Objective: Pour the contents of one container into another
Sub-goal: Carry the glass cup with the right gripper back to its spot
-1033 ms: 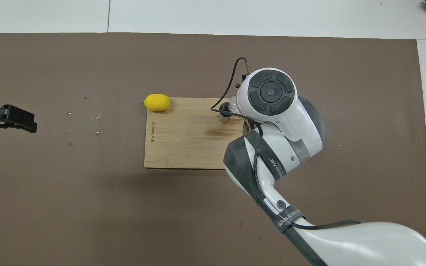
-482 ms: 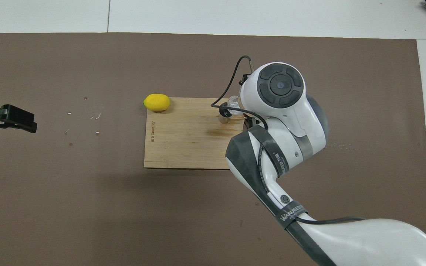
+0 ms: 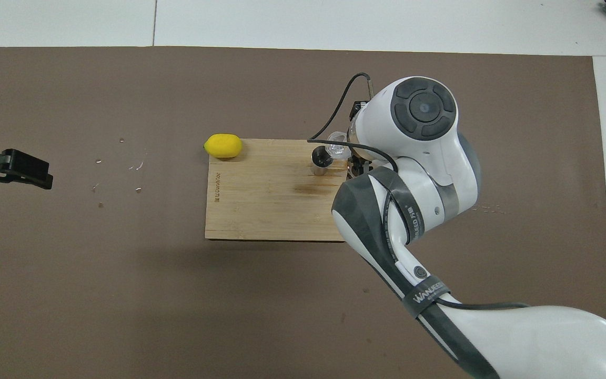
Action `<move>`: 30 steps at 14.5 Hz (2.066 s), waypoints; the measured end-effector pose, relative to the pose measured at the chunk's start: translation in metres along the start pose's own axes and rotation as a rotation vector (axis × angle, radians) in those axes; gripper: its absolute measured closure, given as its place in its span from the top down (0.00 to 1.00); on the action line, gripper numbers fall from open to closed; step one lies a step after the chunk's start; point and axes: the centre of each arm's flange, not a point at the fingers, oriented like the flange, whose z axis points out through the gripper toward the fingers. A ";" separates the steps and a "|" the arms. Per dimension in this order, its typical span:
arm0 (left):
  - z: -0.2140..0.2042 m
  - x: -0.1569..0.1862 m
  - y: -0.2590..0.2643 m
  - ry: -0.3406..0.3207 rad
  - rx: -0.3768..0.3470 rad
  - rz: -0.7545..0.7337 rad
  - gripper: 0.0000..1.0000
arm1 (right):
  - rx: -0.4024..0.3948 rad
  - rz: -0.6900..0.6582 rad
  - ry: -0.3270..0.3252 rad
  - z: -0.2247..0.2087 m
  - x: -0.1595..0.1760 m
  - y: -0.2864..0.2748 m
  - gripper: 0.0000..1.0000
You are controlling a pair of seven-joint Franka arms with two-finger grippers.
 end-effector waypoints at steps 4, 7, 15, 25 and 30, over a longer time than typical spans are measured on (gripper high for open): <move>0.000 0.000 0.000 0.000 0.000 0.000 1.00 | -0.044 0.108 -0.106 0.000 0.030 -0.012 0.50; 0.000 0.000 0.000 0.000 0.000 0.000 1.00 | -0.067 0.145 -0.185 0.003 0.066 -0.024 0.50; 0.000 0.000 0.000 0.000 0.000 0.000 1.00 | -0.124 0.103 -0.425 0.050 0.186 -0.014 0.50; 0.000 0.000 0.000 0.000 0.000 0.000 1.00 | -0.127 0.025 -0.566 0.124 0.298 0.043 0.50; 0.000 0.000 0.000 0.000 0.000 0.000 1.00 | -0.121 0.002 -0.616 0.154 0.330 0.055 0.50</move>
